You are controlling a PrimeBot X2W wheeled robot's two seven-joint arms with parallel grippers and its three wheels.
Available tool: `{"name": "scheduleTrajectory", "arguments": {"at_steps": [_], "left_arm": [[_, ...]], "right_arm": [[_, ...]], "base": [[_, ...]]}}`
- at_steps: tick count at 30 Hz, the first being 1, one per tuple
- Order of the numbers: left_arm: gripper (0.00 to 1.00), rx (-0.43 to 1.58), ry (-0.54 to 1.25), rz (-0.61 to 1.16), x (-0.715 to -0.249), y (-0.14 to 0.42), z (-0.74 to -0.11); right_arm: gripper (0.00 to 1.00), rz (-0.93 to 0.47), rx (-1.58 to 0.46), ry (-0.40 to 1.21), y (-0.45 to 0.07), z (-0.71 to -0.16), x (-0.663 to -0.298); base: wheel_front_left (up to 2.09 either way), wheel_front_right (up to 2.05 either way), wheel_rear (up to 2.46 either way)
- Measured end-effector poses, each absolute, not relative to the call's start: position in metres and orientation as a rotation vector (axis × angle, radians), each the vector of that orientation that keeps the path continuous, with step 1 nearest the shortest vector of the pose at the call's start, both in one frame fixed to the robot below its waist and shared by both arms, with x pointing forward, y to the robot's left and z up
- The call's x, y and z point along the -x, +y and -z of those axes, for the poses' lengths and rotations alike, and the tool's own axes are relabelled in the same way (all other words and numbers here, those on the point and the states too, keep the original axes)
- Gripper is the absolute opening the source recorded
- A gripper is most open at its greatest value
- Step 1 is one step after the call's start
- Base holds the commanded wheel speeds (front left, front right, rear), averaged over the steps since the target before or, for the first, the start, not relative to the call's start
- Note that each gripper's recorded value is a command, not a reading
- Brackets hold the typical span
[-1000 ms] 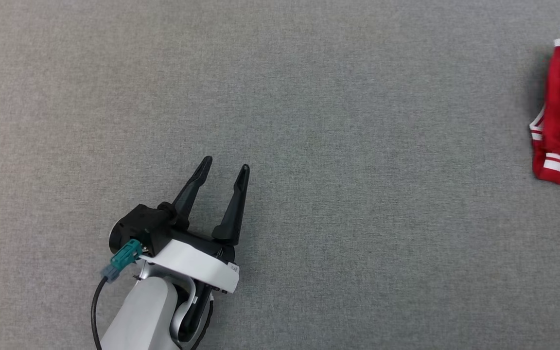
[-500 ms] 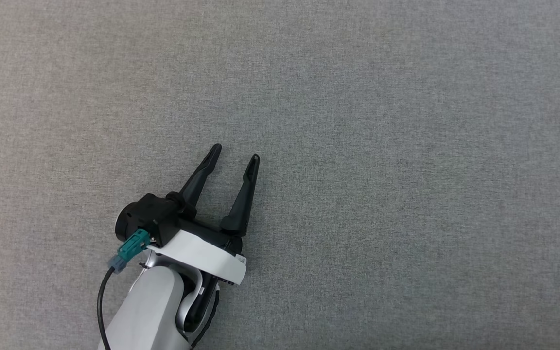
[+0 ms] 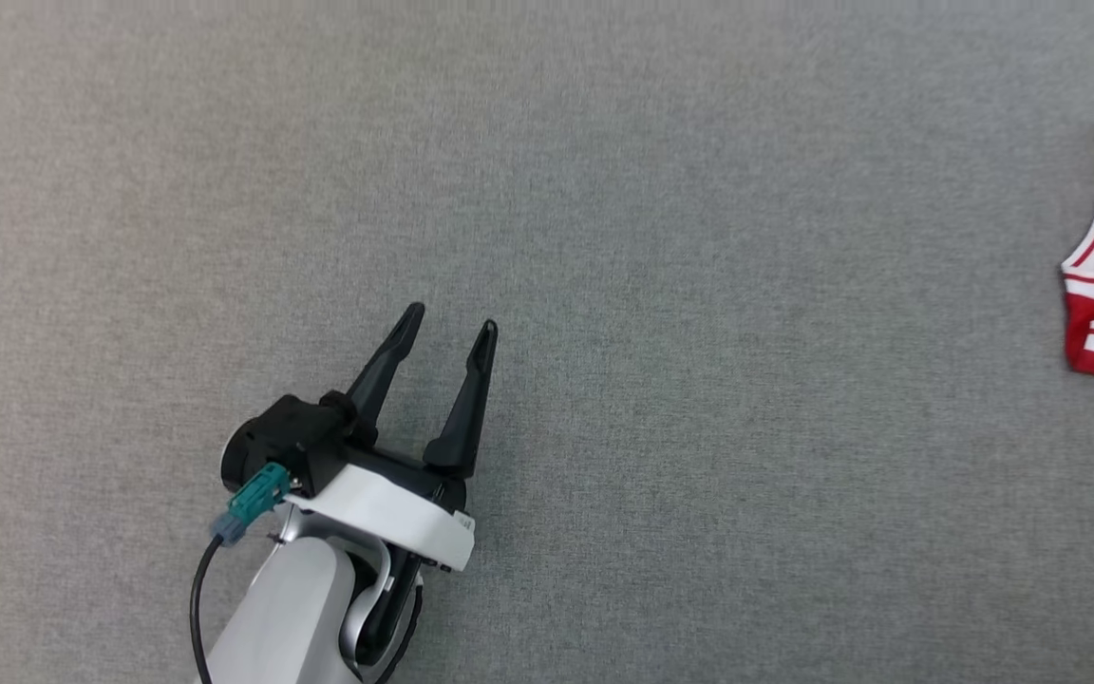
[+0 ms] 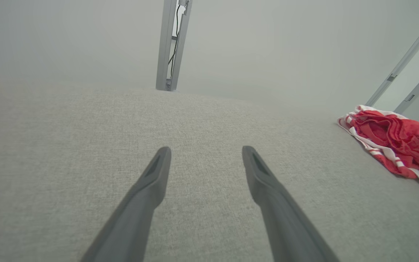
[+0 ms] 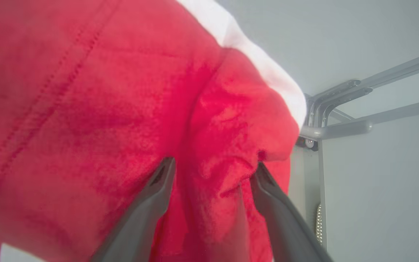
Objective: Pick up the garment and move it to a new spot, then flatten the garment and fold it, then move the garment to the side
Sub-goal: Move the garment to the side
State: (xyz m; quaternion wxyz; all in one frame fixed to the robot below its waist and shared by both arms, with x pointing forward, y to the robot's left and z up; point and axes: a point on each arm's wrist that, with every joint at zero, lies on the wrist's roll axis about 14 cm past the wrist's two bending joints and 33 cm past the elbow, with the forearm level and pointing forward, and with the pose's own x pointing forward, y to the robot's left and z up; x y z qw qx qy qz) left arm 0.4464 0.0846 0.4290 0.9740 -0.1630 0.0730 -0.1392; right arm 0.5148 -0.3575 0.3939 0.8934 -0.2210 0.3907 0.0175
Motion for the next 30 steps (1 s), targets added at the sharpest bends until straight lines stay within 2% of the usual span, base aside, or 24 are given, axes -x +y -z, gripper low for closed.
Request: {"name": "scheduleTrajectory", "arguments": {"at_steps": [6,10,14,24,30], "left_arm": [[1.00,0.329,0.121,0.272,-0.433,0.087,-0.444],[1.00,0.323,0.099,0.262,-0.422,0.090,-0.454],[1.00,0.316,0.067,0.233,-0.413,0.101,-0.466],[1.00,0.311,-0.030,0.143,-0.388,0.133,-0.496],[1.00,0.308,-0.046,0.092,-0.367,0.151,-0.499]], "right_arm": [[1.00,-0.045,0.469,0.699,-0.345,-0.441,-0.522],[1.00,-0.086,0.437,0.533,-0.317,-0.489,-0.536],[1.00,-0.190,0.372,0.329,-0.264,-0.530,-0.538],[1.00,-0.345,0.106,-0.145,-0.172,-0.600,-0.496],[1.00,-0.357,0.005,-0.226,-0.139,-0.595,-0.461]], "base": [[0.00,0.00,0.00],[0.00,0.00,0.00],[0.00,0.00,0.00],[0.00,0.00,0.00],[0.00,0.00,0.00]]}}
